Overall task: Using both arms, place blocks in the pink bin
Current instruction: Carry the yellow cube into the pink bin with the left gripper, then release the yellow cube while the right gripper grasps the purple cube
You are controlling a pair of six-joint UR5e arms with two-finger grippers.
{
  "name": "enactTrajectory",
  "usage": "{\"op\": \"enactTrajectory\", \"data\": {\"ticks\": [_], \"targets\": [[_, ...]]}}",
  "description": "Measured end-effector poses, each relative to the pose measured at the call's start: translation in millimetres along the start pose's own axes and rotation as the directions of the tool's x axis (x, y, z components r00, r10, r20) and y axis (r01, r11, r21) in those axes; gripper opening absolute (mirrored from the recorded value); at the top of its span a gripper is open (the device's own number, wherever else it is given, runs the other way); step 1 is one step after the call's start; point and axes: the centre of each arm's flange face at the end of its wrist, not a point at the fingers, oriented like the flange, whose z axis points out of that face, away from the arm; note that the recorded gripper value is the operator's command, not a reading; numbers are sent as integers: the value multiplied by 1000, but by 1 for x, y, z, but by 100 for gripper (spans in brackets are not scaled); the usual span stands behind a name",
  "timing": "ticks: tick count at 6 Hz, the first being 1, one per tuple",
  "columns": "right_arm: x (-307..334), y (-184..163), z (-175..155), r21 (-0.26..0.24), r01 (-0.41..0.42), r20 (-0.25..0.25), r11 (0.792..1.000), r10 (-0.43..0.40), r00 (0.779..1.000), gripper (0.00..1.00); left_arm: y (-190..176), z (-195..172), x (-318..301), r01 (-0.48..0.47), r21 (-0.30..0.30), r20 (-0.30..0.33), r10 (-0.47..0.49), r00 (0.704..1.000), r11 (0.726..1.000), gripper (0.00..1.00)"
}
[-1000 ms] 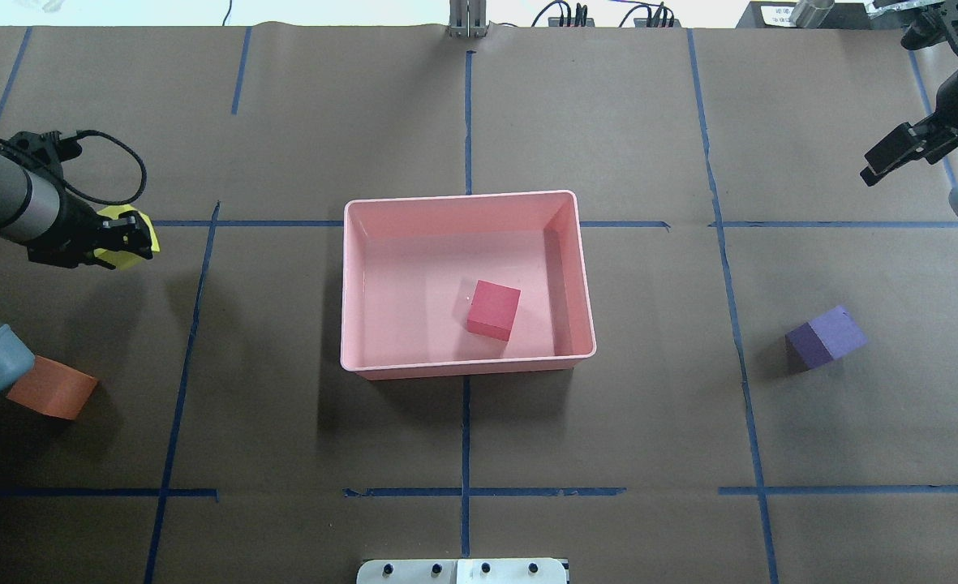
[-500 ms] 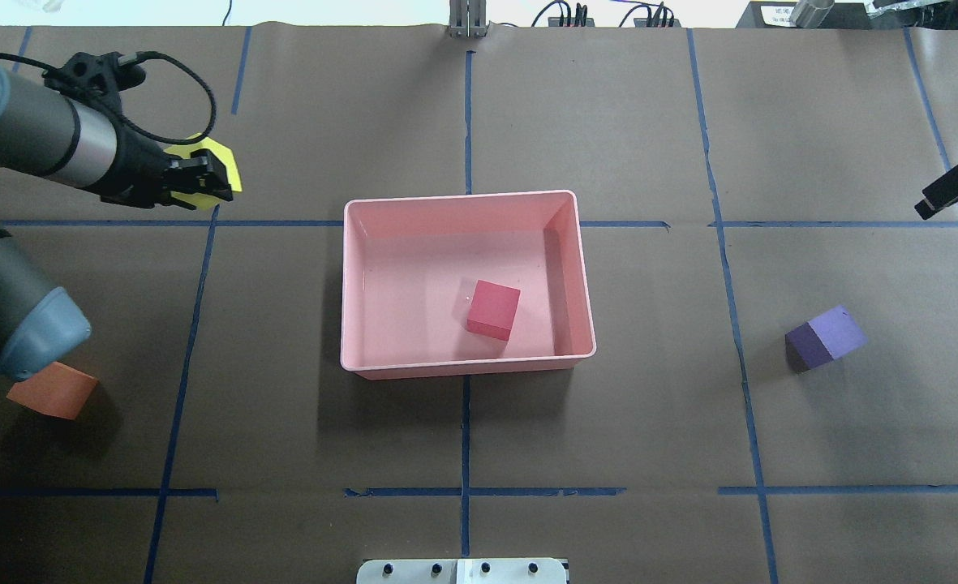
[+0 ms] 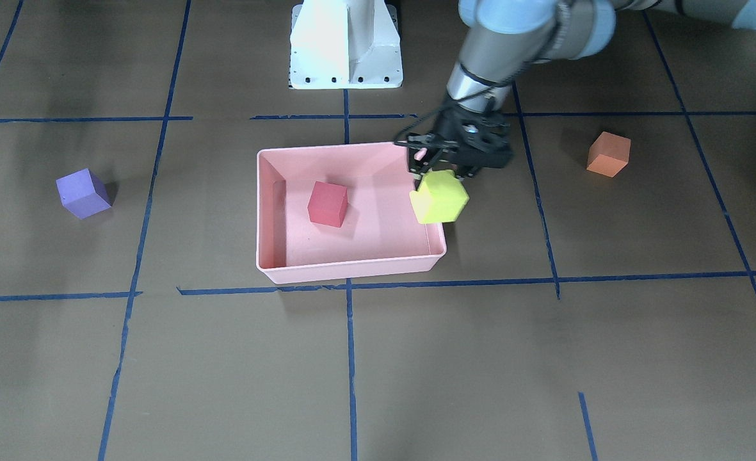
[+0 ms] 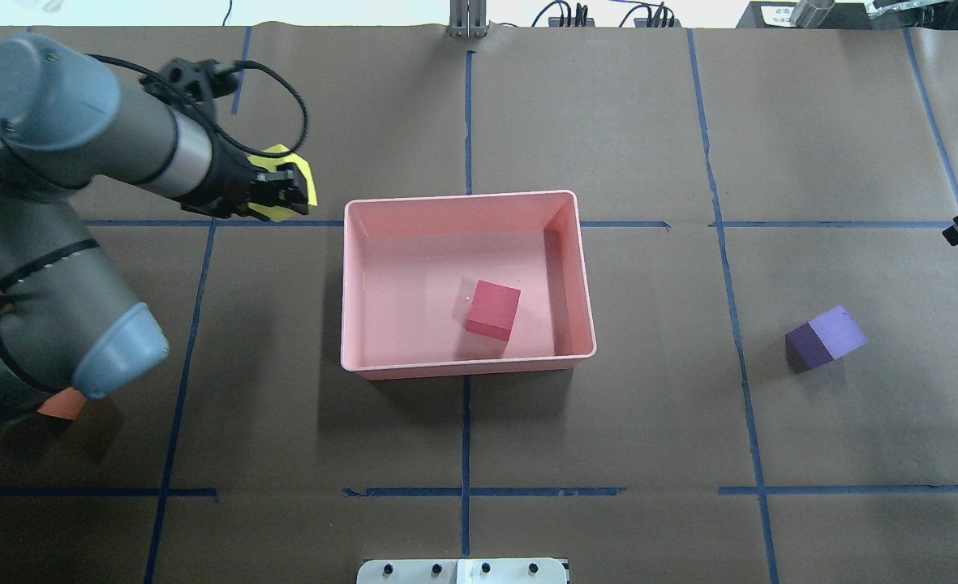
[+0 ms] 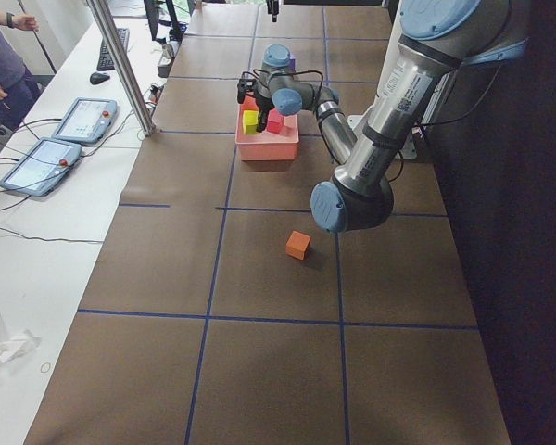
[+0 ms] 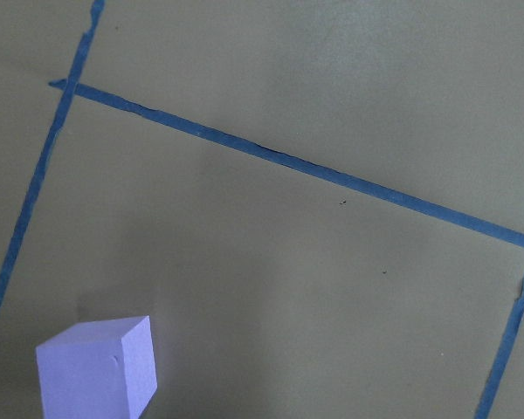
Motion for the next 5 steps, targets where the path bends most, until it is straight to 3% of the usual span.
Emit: {"op": "enactTrajectory", "data": {"ticks": [3, 5], "targets": [[-61, 1, 41, 18, -28, 43, 999, 28, 999, 100, 27, 11, 24, -39, 11, 8, 39, 999, 999, 100], [-98, 16, 80, 19, 0, 19, 1000, -1, 1000, 100, 29, 11, 25, -44, 10, 5, 44, 999, 999, 100]]}}
